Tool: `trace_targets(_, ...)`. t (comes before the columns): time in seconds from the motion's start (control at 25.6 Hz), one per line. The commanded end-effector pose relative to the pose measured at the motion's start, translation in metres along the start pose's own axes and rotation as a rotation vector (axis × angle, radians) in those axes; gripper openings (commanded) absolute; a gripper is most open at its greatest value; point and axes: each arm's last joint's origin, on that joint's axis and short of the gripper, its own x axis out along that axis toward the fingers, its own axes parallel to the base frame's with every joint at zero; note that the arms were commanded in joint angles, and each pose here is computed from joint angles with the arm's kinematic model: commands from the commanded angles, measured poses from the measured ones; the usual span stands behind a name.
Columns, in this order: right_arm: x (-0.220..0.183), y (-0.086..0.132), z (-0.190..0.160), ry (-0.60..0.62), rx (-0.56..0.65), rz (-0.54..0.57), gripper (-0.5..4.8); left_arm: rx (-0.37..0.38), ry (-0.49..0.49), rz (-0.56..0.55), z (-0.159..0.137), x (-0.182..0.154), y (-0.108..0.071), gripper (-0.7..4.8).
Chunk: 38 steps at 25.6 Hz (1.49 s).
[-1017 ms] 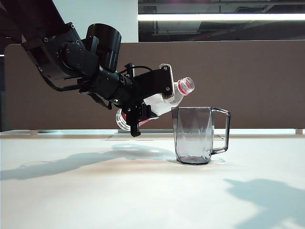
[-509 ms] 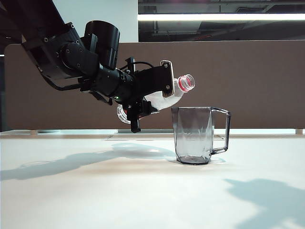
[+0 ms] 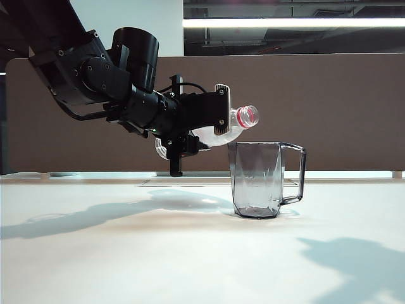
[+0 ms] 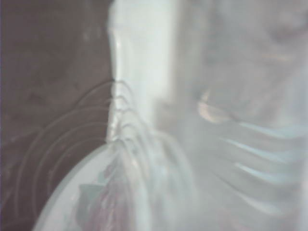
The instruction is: Pick up the mineral water bottle with the left hand on the table and pour water into the mug until it's half full.
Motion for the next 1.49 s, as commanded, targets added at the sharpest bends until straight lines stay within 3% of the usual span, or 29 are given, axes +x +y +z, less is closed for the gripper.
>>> trace_targets(0.04, -0.0022, 0.0003, 0.0048, -0.03, 0.005, 0.011, -0.02, 0.021, -0.014, 0.083, 0.0023, -0.0011, 0.0137, 1.74)
trace_targets(0.2, -0.0022, 0.0003, 0.0048, -0.03, 0.005, 0.011, -0.01, 0.07, -0.012, 0.082, 0.0022, -0.001, 0.0133, 1.74)
trace_targets(0.67, -0.0022, 0.0004, 0.0048, -0.03, 0.005, 0.014, -0.02, 0.089, -0.011, 0.074, 0.0015, 0.001, 0.0088, 1.74)
trace_targets(0.82, -0.0022, 0.0004, 0.0048, -0.03, 0.005, 0.014, -0.02, 0.136, -0.009, 0.074, 0.0015, 0.001, 0.0088, 1.74)
trace_targets(1.49, -0.0022, 0.0004, 0.0046, -0.029, 0.005, 0.014, -0.02, 0.152, -0.008, 0.077, 0.0014, 0.001, 0.0091, 1.74)
